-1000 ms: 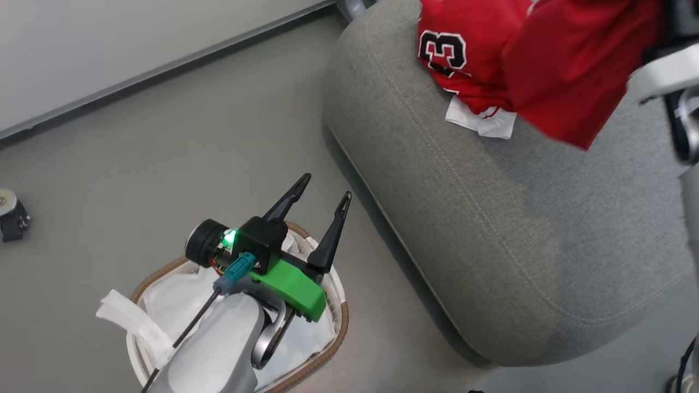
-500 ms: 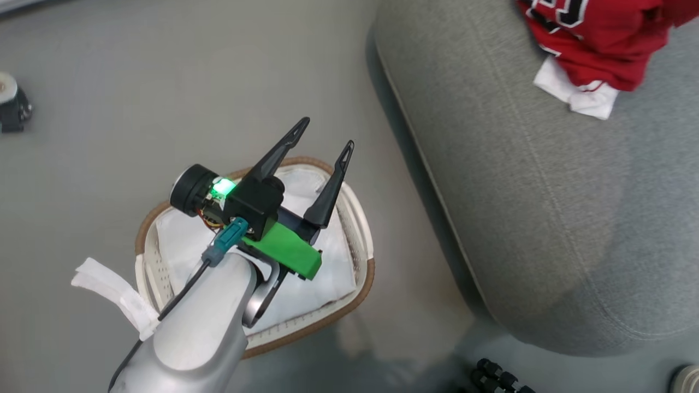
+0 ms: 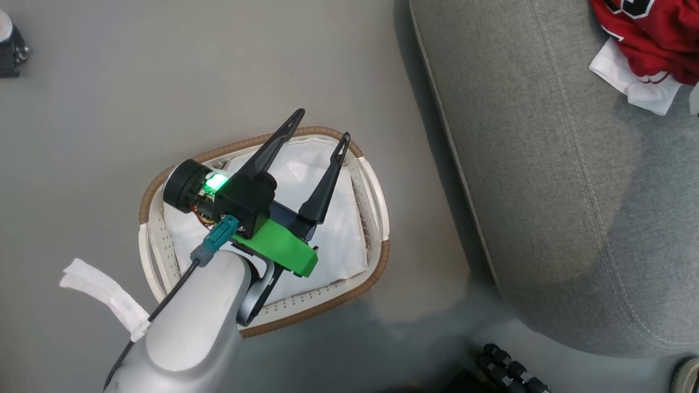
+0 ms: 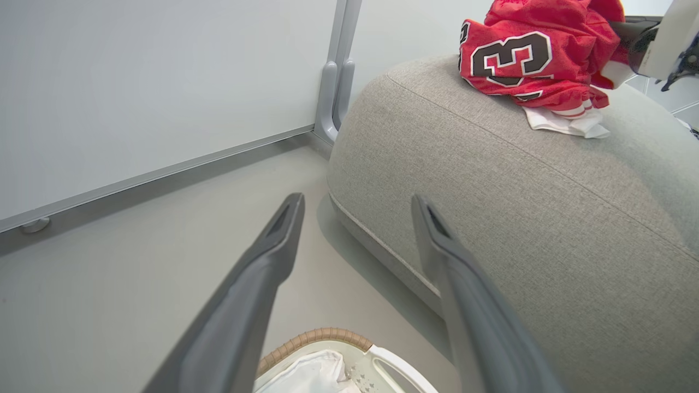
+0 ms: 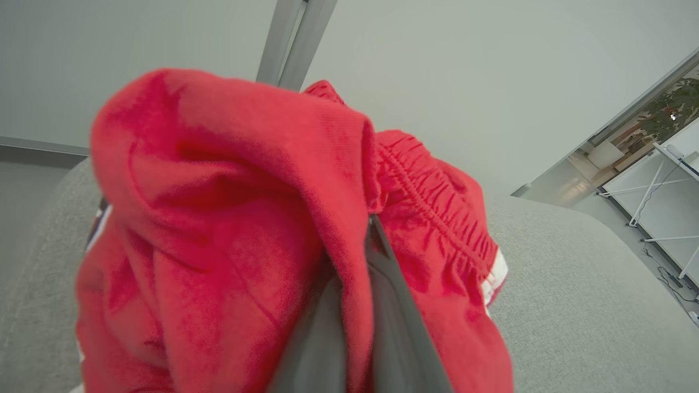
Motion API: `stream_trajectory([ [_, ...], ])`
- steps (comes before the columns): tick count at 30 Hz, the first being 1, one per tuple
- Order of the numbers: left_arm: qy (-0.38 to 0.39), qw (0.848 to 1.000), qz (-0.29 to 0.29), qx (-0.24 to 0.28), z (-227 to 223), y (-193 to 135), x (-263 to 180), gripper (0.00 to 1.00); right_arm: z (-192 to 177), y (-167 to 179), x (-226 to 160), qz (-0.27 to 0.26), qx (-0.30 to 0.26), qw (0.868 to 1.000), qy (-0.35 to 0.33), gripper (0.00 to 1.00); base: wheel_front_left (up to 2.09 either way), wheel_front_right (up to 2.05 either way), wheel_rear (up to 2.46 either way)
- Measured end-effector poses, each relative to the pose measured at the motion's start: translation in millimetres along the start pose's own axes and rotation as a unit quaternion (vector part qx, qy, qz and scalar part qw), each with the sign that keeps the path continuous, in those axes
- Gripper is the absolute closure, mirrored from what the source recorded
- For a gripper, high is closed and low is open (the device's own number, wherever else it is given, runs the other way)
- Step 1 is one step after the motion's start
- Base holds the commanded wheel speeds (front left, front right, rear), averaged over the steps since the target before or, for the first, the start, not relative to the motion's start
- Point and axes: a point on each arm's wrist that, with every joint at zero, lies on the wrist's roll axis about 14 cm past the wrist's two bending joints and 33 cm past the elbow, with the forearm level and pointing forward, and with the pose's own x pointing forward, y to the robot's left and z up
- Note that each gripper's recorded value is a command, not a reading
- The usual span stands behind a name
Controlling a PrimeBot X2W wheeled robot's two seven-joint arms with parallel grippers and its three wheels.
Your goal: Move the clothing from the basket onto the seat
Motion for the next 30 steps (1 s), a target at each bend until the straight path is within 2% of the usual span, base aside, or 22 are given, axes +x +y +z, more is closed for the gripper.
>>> stream_trajectory([
  [1, -0.001, 1.000, -0.001, 0.000, 1, -2, 0, 0.00, 1, -2, -3, -0.001, 0.000, 1.000, 0.000, 0.52, 0.00, 0.00, 0.00],
  [2, -0.001, 1.000, -0.002, 0.001, 2, -3, 0, 0.00, 2, -3, -5, -0.002, 0.000, 1.000, -0.002, 0.07, 0.00, 0.00, 0.00],
  [3, -0.003, 1.000, -0.003, 0.002, 5, -5, 0, 0.00, 4, -4, -8, -0.003, 0.000, 1.000, -0.004, 0.00, 0.00, 0.00, 0.00],
  [14, -0.034, 0.998, 0.051, 0.006, 40, 2, -11, 0.00, 21, -9, -47, 0.008, -0.004, 1.000, -0.020, 0.00, 0.00, 0.00, 0.00],
  [21, -0.064, 0.991, 0.115, 0.002, 69, 14, -36, 0.00, 60, -13, -63, 0.021, -0.009, 0.998, -0.066, 0.00, 0.00, 0.00, 0.00],
  [25, -0.077, 0.985, 0.154, 0.002, 82, 21, -58, 0.00, 84, -10, -70, 0.021, 0.024, 0.995, -0.095, 0.00, 0.00, 0.00, 0.00],
  [30, -0.091, 0.974, 0.207, 0.007, 95, 33, -92, 0.00, 111, 21, -80, 0.047, 0.072, 0.988, -0.125, 0.00, 0.00, 0.00, 0.00],
])
